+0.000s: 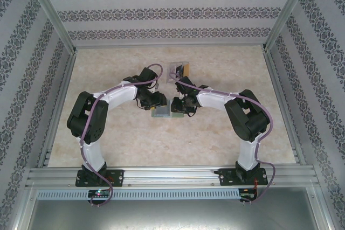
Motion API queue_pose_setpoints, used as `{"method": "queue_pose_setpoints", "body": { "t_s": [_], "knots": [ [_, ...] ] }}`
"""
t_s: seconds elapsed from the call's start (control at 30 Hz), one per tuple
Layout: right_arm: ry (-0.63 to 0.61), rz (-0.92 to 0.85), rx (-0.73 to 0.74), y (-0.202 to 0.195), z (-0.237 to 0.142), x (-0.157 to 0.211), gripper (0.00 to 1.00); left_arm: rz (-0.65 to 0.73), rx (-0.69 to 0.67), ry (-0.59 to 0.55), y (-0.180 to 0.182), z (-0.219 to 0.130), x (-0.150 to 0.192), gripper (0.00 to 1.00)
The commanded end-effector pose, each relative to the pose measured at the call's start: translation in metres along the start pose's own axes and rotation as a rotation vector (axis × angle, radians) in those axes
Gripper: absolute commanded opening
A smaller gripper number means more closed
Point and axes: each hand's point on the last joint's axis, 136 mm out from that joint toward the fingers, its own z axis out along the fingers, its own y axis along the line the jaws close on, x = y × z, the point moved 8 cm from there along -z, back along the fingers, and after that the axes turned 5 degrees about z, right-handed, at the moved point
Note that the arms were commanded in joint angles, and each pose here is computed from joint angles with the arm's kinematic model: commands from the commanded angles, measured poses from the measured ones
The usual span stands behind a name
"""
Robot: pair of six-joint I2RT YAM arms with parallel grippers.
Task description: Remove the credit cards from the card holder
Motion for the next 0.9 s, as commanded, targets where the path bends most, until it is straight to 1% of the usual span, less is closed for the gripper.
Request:
{"method": "queue_pose_setpoints", "body": {
  "t_s": [0.0,0.07,0.13,0.33,0.43,0.5,0.53,0.7,0.87],
  "knots": [
    [0.030,0.012,0.053,-0.014,0.014,0.004,0.30,-0.020,-0.005,0.051,0.005,0.009,-0.001,0.49],
    [0.029,0.013,0.055,-0.015,0.014,0.004,0.30,-0.025,-0.005,0.068,0.006,0.014,0.000,0.43],
    [0.029,0.013,0.056,-0.015,0.014,0.004,0.30,-0.030,-0.007,0.075,0.007,0.017,0.000,0.43],
    [0.028,0.016,0.055,-0.015,0.014,0.003,0.30,-0.041,-0.072,0.083,0.015,0.021,0.001,0.54],
    [0.030,0.017,0.057,-0.016,0.015,0.003,0.30,-0.045,-0.076,0.087,0.016,0.023,0.001,0.55],
    [0.033,0.018,0.055,-0.016,0.015,0.004,0.30,-0.048,-0.049,0.095,0.014,0.025,0.002,0.55],
    [0.033,0.018,0.056,-0.016,0.015,0.004,0.30,-0.050,-0.030,0.098,0.012,0.026,0.001,0.54],
    [0.031,0.024,0.048,-0.017,0.015,0.004,0.30,-0.050,0.036,0.098,0.004,0.030,-0.001,0.41],
    [0.029,0.029,0.010,-0.018,0.012,0.003,0.30,-0.046,0.026,0.108,0.003,0.034,0.000,0.30]
  ]
}}
